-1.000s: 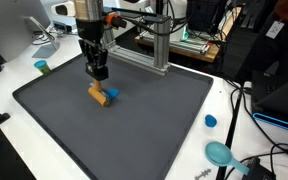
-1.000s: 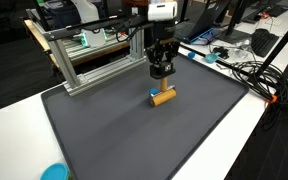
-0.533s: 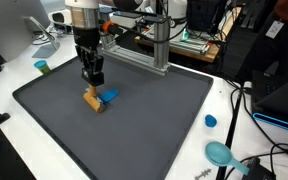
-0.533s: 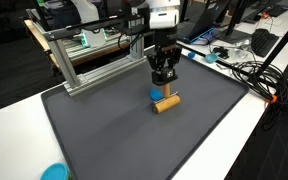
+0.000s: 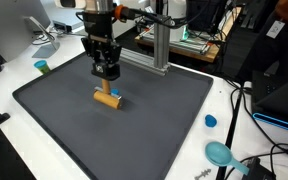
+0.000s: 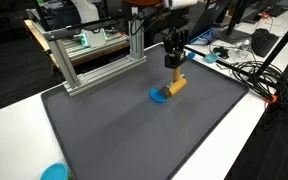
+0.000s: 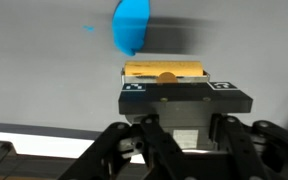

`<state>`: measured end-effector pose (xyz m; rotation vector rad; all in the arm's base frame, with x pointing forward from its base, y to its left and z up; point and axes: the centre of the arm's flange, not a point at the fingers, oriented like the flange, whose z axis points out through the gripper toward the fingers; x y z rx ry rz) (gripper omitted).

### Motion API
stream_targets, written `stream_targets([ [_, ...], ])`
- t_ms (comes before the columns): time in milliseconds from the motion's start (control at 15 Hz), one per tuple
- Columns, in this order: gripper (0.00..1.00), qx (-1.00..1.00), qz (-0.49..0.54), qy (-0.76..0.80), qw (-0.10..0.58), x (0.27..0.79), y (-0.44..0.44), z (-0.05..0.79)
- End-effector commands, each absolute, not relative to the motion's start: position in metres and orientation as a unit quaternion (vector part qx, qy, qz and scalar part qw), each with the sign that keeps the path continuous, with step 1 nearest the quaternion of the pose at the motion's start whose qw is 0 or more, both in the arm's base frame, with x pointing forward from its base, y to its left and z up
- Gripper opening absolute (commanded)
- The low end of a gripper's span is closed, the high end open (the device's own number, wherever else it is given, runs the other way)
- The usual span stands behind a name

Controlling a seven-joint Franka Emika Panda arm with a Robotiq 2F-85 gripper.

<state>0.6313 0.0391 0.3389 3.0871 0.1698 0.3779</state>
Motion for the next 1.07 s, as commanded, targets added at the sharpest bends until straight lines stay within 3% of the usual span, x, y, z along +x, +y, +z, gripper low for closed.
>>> stream_targets([
  [0, 0.22, 0.989, 0.054, 0.135, 0.003, 0.596, 0.053, 0.392],
  [867, 0.22, 0.913, -0.157, 0.375, -0.037, 0.592, 0.05, 0.421],
  [933, 0.47, 0.918, -0.143, 0.369, -0.035, 0.571, 0.052, 0.412],
  [1000, 0.47, 0.917, -0.147, 0.368, -0.037, 0.574, 0.052, 0.411],
])
